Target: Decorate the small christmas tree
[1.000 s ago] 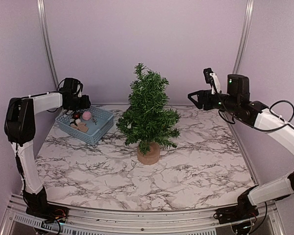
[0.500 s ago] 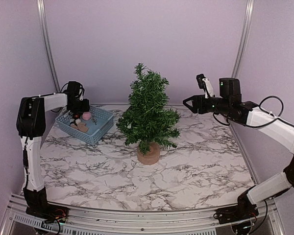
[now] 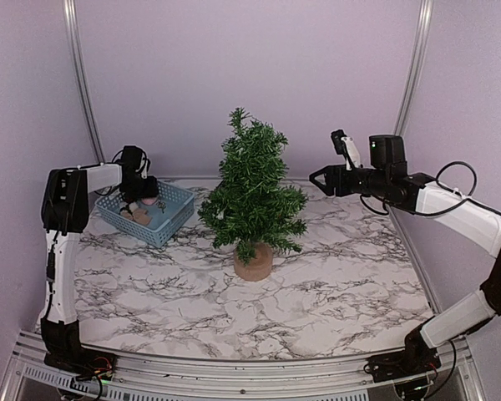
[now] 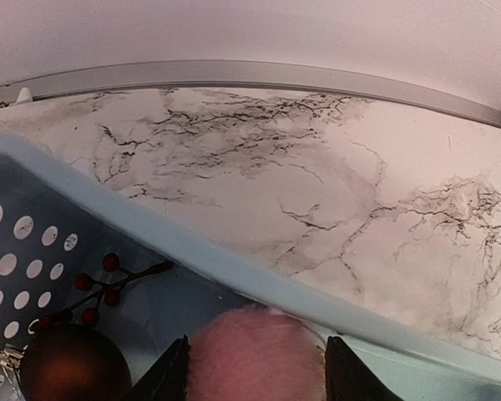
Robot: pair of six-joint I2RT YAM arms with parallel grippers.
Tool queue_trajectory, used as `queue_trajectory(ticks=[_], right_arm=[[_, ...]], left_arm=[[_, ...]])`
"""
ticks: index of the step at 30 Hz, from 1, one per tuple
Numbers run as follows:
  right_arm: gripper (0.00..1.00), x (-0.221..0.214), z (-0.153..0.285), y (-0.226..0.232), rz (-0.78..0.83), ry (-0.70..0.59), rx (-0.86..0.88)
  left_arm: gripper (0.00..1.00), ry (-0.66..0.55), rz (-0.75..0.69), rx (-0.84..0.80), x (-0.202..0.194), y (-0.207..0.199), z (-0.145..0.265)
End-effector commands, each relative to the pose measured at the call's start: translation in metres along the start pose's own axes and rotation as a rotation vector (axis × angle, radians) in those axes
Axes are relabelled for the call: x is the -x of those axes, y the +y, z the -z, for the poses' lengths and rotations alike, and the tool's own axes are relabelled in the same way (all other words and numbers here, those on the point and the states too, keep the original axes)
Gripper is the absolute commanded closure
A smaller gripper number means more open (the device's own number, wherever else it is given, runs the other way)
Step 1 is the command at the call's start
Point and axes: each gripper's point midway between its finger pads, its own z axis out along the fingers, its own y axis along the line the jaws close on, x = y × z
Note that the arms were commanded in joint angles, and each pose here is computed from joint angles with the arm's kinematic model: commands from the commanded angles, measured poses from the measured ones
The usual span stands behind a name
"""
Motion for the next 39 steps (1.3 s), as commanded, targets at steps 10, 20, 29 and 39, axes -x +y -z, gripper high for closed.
queue_trajectory(ticks=[10, 20, 29, 39], right_arm=[[0.4, 0.029, 0.002, 0.002, 0.028, -0.066, 0.018], [0.4, 0.03, 0.003, 0.003, 0.028, -0.069, 0.02], [0.4, 0.03, 0.004, 0.003, 0.028, -0.07, 0.023], [0.4, 0.033, 0.013, 0.011, 0.031, -0.086, 0.047]], left_arm=[[0.44, 0.062, -0.005, -0.004, -0.007, 0.003, -0.005], [0.4, 0.101, -0.026, 0.036, -0.016, 0.01, -0.007], [0.6, 0.084, -0.035, 0.036, -0.009, 0.01, -0.001], [0.75, -0.023, -0.051, 0.021, 0.03, 0.0, 0.071]])
